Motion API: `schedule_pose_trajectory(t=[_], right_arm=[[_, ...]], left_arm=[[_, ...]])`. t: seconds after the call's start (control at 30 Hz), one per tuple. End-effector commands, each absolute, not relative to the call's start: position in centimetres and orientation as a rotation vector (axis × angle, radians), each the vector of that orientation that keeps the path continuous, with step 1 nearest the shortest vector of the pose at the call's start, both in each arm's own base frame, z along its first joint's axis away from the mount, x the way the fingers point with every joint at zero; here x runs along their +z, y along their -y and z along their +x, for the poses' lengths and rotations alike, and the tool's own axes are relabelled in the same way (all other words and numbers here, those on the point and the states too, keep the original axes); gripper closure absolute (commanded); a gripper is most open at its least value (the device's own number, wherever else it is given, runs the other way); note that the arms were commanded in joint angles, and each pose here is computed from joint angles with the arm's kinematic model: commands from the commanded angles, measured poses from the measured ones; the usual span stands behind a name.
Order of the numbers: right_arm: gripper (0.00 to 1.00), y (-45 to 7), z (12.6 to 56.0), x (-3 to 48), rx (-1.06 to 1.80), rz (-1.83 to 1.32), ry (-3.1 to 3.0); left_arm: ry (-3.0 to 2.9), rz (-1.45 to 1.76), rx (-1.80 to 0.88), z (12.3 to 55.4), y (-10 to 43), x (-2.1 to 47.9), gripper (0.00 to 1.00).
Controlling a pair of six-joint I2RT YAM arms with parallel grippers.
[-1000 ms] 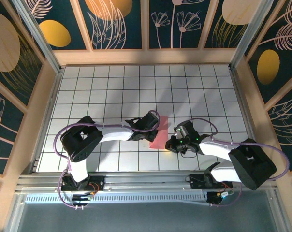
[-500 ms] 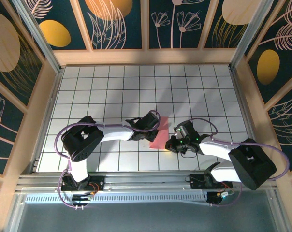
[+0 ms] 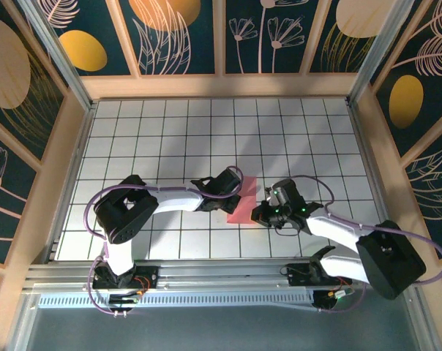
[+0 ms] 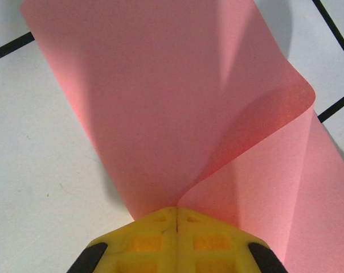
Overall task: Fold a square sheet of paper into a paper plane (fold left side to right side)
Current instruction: Fold the triangle a second time at the center of the table.
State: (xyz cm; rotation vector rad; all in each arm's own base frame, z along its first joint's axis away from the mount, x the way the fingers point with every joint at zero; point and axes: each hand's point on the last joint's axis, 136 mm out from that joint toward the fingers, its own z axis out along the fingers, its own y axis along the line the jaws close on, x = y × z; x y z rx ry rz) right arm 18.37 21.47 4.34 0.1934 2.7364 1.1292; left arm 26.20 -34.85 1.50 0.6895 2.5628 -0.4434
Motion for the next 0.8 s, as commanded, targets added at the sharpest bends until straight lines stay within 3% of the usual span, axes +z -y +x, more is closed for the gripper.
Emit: schedule_pose_trajectory(t=[0.0,0.77], right_arm=[[1.0,-21.6,19.0,5.7,1.166,0.207,-2.7],[1.0,-19.5,17.4,0.2,0.98,0.259,-2.881]], left_arm=[[-2.613,0.723,-0.424,25.6,34.3,0.1,1.0],[-2.507,0.728,-0.554,25.9,35.9,5.5,1.0]])
